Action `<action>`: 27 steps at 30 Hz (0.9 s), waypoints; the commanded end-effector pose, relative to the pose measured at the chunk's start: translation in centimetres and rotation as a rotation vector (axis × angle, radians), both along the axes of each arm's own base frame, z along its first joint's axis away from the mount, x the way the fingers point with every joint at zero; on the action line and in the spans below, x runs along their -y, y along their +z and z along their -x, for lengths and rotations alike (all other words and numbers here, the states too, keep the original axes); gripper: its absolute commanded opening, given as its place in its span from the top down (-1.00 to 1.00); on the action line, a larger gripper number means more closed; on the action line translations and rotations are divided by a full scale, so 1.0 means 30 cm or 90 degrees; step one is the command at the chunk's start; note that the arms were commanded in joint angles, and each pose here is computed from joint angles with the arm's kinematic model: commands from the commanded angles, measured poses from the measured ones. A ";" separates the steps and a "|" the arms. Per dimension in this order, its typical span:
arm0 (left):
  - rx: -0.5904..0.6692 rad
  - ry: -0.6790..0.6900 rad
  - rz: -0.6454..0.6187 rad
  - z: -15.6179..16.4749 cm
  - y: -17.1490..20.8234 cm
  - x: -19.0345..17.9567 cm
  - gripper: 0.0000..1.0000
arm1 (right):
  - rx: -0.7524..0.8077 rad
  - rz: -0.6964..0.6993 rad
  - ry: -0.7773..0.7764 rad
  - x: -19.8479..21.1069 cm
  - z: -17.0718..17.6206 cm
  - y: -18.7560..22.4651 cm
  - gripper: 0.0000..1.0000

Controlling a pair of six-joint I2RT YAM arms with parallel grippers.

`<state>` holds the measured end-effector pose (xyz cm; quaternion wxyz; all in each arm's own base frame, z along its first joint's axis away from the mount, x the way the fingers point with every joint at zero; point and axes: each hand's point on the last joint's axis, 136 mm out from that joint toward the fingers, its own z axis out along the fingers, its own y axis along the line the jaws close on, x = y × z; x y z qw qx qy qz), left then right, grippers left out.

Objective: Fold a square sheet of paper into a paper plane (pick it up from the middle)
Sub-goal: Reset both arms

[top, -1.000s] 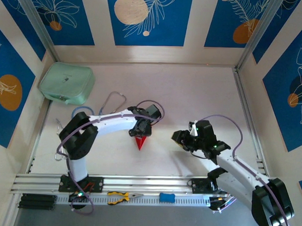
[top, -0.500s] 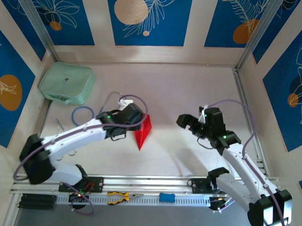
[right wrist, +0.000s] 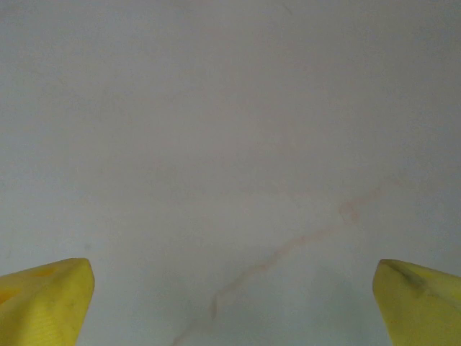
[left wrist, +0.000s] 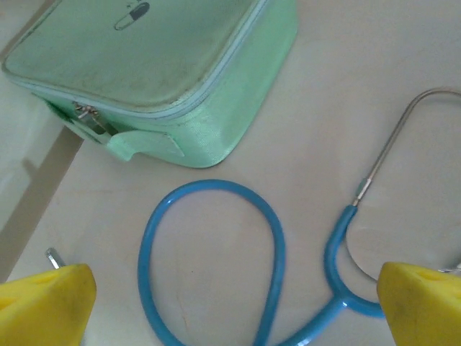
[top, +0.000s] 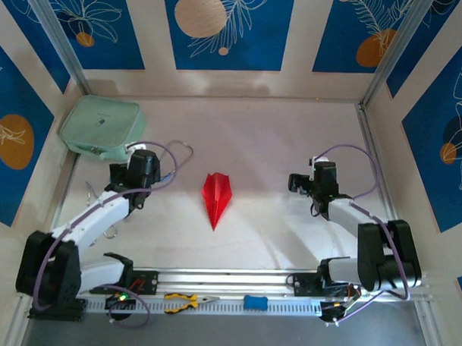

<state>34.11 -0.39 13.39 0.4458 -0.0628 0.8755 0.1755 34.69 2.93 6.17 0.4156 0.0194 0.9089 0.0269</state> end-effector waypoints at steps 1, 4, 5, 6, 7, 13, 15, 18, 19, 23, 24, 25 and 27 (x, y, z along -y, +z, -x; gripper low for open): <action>0.054 -0.061 -0.014 -0.087 -0.011 0.021 -0.99 | 0.212 -0.020 0.119 -0.088 -0.106 0.192 -0.99; 0.074 -0.099 0.001 -0.130 -0.064 0.053 -0.99 | 0.220 -0.023 0.158 -0.117 -0.098 0.192 -0.99; 0.097 -0.112 0.007 -0.144 -0.070 0.064 -0.99 | 0.219 -0.025 0.163 -0.119 -0.097 0.191 -0.99; 0.116 -0.134 0.006 -0.157 -0.076 0.081 -0.99 | 0.221 -0.027 0.169 -0.121 -0.098 0.192 -0.99; 0.102 -0.141 0.000 -0.164 -0.084 0.085 -0.99 | 0.226 -0.025 0.176 -0.123 -0.098 0.195 -1.00; 0.207 -0.163 -0.005 -0.141 -0.061 0.044 -0.99 | 0.232 -0.059 0.157 -0.074 -0.134 0.116 -1.00; 0.242 -0.174 0.029 -0.137 -0.095 0.036 -0.99 | 0.223 -0.075 0.133 -0.047 -0.149 0.117 -0.99; 0.198 -0.175 0.060 -0.157 -0.123 0.019 -0.99 | 0.206 -0.062 0.081 -0.006 -0.166 0.106 -0.98; 0.186 -0.153 0.071 -0.180 -0.135 -0.008 -0.99 | 0.200 -0.059 0.079 -0.005 -0.165 0.102 -0.98; 0.190 -0.154 0.071 -0.177 -0.137 -0.010 -1.00 | 0.205 -0.058 0.078 -0.005 -0.165 0.105 -0.98; 0.190 -0.155 0.072 -0.175 -0.134 -0.009 -0.99 | 0.205 -0.058 0.078 -0.006 -0.164 0.107 -0.98; 0.196 -0.156 0.071 -0.174 -0.131 -0.009 -0.99 | 0.206 -0.057 0.078 -0.006 -0.164 0.106 -0.98; 0.196 -0.159 0.073 -0.173 -0.130 -0.006 -1.00 | 0.206 -0.057 0.079 -0.008 -0.163 0.106 -0.98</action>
